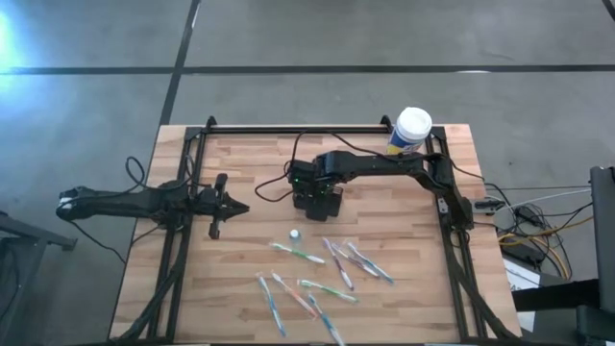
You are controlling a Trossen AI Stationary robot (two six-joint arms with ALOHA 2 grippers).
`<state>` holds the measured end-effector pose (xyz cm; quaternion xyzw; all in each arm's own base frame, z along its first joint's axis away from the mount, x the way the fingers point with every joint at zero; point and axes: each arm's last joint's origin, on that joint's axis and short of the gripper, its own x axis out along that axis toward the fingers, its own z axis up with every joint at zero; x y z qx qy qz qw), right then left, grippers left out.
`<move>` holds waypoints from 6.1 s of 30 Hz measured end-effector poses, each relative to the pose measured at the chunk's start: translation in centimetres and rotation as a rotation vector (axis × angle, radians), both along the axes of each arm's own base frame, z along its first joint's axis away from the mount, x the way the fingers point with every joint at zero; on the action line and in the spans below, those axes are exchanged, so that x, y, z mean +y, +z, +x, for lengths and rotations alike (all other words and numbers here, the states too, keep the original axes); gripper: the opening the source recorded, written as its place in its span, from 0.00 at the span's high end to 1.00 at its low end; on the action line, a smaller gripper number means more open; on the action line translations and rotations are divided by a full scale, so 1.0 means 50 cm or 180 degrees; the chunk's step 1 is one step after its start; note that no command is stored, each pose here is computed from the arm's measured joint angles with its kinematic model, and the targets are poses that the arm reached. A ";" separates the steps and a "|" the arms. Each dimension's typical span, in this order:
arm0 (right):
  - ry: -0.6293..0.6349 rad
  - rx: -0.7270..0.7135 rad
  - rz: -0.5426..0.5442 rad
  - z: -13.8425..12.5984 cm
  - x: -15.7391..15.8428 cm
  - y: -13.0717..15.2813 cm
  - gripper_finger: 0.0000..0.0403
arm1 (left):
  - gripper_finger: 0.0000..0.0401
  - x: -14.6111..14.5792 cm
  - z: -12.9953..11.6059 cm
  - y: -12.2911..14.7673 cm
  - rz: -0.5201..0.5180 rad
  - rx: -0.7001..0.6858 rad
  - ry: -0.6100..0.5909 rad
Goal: Pick & Place toothbrushing station
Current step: Put the right blue mouthwash bottle into the black organizer, then adjust the black organizer
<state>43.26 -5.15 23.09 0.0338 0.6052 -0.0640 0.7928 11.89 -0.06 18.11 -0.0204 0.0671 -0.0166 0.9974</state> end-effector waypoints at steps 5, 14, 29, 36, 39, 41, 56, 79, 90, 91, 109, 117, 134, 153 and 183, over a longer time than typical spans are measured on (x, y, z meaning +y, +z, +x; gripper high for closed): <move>0.0079 -0.0045 -0.0026 0.002 0.000 0.009 0.60 | 0.92 0.000 0.000 0.000 0.0000 -0.0001 0.0000; 0.0091 -0.0033 -0.0027 0.001 0.000 0.010 0.60 | 0.92 0.000 0.000 0.000 0.0000 0.0000 0.0000; -0.0023 -0.0205 -0.0250 -0.031 0.000 0.082 0.60 | 0.92 0.000 0.000 0.000 0.0053 -0.0001 -0.0007; 0.0139 -0.1260 -0.0481 -0.068 0.056 0.202 0.62 | 0.92 0.003 0.000 0.000 0.0145 0.0003 0.0133; 0.0384 -0.1910 -0.0611 -0.105 0.109 0.238 0.68 | 0.92 0.005 0.001 -0.004 0.0163 0.0068 0.0256; 0.0523 -0.2280 -0.0639 -0.138 0.138 0.238 0.74 | 0.92 0.005 0.002 -0.008 0.0166 0.0127 0.0263; 0.0683 -0.4347 -0.0259 -0.362 0.185 0.133 0.89 | 0.98 0.005 0.007 -0.005 0.0158 0.0080 0.0266; 0.0561 -0.4044 -0.0347 -0.478 0.160 0.257 0.50 | 0.96 0.005 0.007 -0.005 0.0130 0.0080 0.0277; 0.0425 -0.4644 -0.0244 -0.564 0.145 0.141 0.53 | 0.96 0.005 0.007 -0.005 0.0068 0.0080 0.0276; 0.0416 -0.4654 -0.0232 -0.572 0.144 0.132 0.53 | 0.96 0.005 0.007 -0.005 0.0067 0.0079 0.0276; 0.0066 -0.5305 -0.0024 -0.657 0.127 -0.056 0.59 | 0.96 0.006 0.007 -0.005 0.0043 0.0084 0.0309; -0.0202 -0.4824 -0.0115 -0.635 0.125 -0.071 0.59 | 0.99 0.015 0.028 -0.032 -0.0062 0.0444 0.0796; -0.0056 -0.3617 -0.0107 -0.448 0.201 -0.047 0.72 | 0.99 0.084 0.158 -0.021 0.0035 0.0642 0.1709; -0.0259 -0.3058 -0.0159 -0.317 0.277 -0.155 0.90 | 0.98 0.152 0.257 -0.050 -0.0202 0.1085 0.1831; -0.1206 -0.2831 -0.0715 -0.305 0.242 -0.224 0.91 | 0.99 0.113 0.293 -0.060 -0.0461 0.1168 0.1151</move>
